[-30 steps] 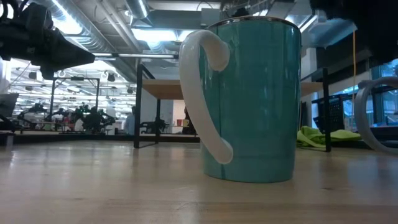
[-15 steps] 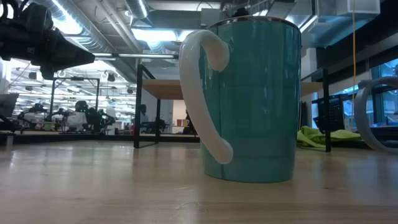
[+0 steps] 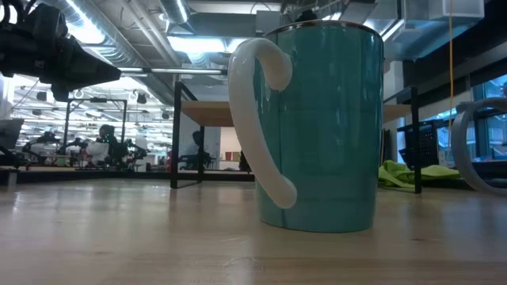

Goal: Stack small to large cups/mugs on shelf
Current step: Put the blue mug on the shelf

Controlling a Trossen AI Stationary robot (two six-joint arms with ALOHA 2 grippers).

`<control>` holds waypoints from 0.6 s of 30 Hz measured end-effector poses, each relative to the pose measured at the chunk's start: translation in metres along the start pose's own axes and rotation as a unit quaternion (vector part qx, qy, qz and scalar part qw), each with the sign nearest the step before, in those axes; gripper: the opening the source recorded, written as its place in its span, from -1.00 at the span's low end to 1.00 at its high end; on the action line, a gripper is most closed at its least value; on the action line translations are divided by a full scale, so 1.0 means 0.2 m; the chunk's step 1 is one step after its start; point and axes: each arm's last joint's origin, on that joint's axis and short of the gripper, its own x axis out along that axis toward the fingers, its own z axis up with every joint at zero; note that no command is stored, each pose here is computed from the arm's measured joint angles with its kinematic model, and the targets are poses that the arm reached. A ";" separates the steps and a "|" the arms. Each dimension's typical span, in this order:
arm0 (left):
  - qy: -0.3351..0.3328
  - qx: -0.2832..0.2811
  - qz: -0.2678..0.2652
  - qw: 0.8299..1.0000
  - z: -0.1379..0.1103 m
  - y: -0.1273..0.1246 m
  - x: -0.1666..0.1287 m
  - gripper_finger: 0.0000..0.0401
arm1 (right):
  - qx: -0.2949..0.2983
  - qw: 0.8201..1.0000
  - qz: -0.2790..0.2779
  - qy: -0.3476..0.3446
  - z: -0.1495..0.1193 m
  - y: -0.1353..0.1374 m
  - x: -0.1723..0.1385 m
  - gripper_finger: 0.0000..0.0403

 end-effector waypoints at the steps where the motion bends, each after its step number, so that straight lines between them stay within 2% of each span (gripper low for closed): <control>1: 0.000 0.000 0.000 1.000 0.00 0.00 0.00 -0.79 | -0.001 1.000 -0.005 0.003 -0.01 0.01 0.01 0.35; 14: 0.000 0.000 0.000 1.000 0.00 0.00 0.00 -0.79 | -0.033 0.999 -0.024 0.012 -0.05 0.07 0.13 0.07; 18: 0.000 0.000 0.000 1.000 0.00 0.00 0.00 -0.79 | -0.034 0.998 -0.041 -0.025 -0.02 0.02 0.09 0.05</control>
